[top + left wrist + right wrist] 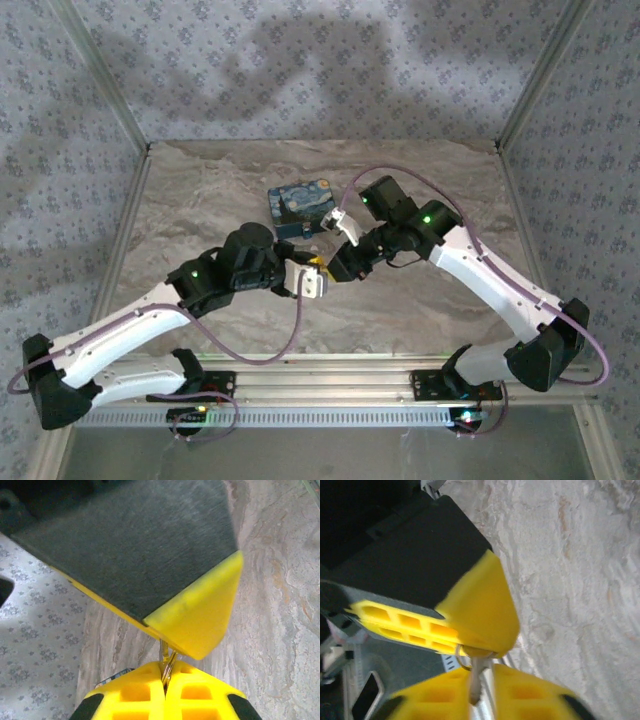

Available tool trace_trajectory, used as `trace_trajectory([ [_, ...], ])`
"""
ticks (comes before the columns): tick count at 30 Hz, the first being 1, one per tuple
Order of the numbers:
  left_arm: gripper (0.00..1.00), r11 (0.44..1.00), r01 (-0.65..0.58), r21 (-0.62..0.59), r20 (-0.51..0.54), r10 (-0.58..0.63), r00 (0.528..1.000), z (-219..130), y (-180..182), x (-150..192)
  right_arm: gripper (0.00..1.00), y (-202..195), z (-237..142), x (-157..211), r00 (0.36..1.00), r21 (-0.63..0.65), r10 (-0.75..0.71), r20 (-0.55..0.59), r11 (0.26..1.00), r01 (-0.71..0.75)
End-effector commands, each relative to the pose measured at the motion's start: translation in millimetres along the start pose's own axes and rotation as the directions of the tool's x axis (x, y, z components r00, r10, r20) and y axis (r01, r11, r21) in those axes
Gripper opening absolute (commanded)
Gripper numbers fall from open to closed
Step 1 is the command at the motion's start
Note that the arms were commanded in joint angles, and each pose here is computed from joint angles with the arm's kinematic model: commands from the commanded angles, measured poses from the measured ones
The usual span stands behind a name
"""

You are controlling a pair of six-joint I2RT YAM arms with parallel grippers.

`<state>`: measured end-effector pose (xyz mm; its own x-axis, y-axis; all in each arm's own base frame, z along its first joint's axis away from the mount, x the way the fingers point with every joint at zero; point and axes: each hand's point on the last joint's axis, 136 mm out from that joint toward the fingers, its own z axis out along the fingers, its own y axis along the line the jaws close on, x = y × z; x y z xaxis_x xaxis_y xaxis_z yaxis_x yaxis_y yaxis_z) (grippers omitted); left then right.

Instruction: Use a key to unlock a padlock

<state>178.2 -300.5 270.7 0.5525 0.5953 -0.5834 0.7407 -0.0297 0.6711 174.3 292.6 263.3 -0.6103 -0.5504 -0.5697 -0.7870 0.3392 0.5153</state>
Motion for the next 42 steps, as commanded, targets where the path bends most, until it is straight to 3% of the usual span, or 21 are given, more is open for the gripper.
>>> trace_trajectory([
  [1, 0.00, 0.994, 0.079, -0.076, 0.013, -0.078, 0.997, -14, 14, -6, 0.42, -13, -12, -13, 0.997, 0.088, -0.013, 0.070, 0.996, 0.007],
  [4, 0.00, 0.976, 0.183, -0.116, -0.006, -0.185, 0.983, -16, 17, 3, 0.57, -26, -25, -24, 0.988, 0.184, -0.030, 0.154, 0.983, 0.001],
  [8, 0.00, 0.930, 0.325, -0.171, 0.008, -0.329, 0.944, -20, 19, 11, 0.61, -46, -58, -38, 0.945, 0.332, -0.050, 0.324, 0.941, -0.064],
  [11, 0.00, 0.868, 0.447, -0.217, 0.041, -0.450, 0.892, -21, 23, 17, 0.67, -62, -88, -44, 0.872, 0.418, -0.065, 0.485, 0.893, -0.166],
  [14, 0.00, 0.770, 0.579, -0.269, 0.085, -0.579, 0.811, -21, 26, 29, 0.70, -68, -111, -46, 0.800, 0.445, -0.081, 0.595, 0.862, -0.244],
  [17, 0.00, 0.598, 0.741, -0.306, 0.163, -0.734, 0.659, -25, 32, 46, 0.70, -73, -119, -44, 0.769, 0.435, -0.048, 0.638, 0.847, -0.307],
  [22, 0.00, 0.234, 0.937, -0.259, 0.293, -0.905, 0.307, -29, 39, 82, 0.70, -79, -112, -42, 0.759, 0.370, 0.047, 0.649, 0.853, -0.369],
  [25, 0.00, 0.074, 0.982, -0.177, 0.347, -0.929, 0.132, -31, 44, 93, 0.70, -84, -103, -43, 0.755, 0.329, 0.102, 0.648, 0.856, -0.398],
  [28, 0.00, -0.021, 0.996, -0.088, 0.379, -0.925, 0.014, -31, 51, 96, 0.68, -85, -93, -46, 0.750, 0.282, 0.146, 0.645, 0.866, -0.412],
  [33, 0.00, -0.086, 0.993, 0.075, 0.349, -0.931, -0.107, -23, 58, 86, 0.67, -86, -81, -51, 0.741, 0.217, 0.198, 0.641, 0.880, -0.423],
  [35, 0.00, -0.080, 0.986, 0.146, 0.329, -0.936, -0.125, -19, 62, 76, 0.67, -84, -77, -54, 0.739, 0.192, 0.214, 0.639, 0.886, -0.423],
  [42, 0.01, 0.039, 0.940, 0.339, 0.236, -0.971, -0.045, -4, 64, 39, 0.66, -70, -63, -66, 0.750, 0.100, 0.250, 0.612, 0.917, -0.387],
])
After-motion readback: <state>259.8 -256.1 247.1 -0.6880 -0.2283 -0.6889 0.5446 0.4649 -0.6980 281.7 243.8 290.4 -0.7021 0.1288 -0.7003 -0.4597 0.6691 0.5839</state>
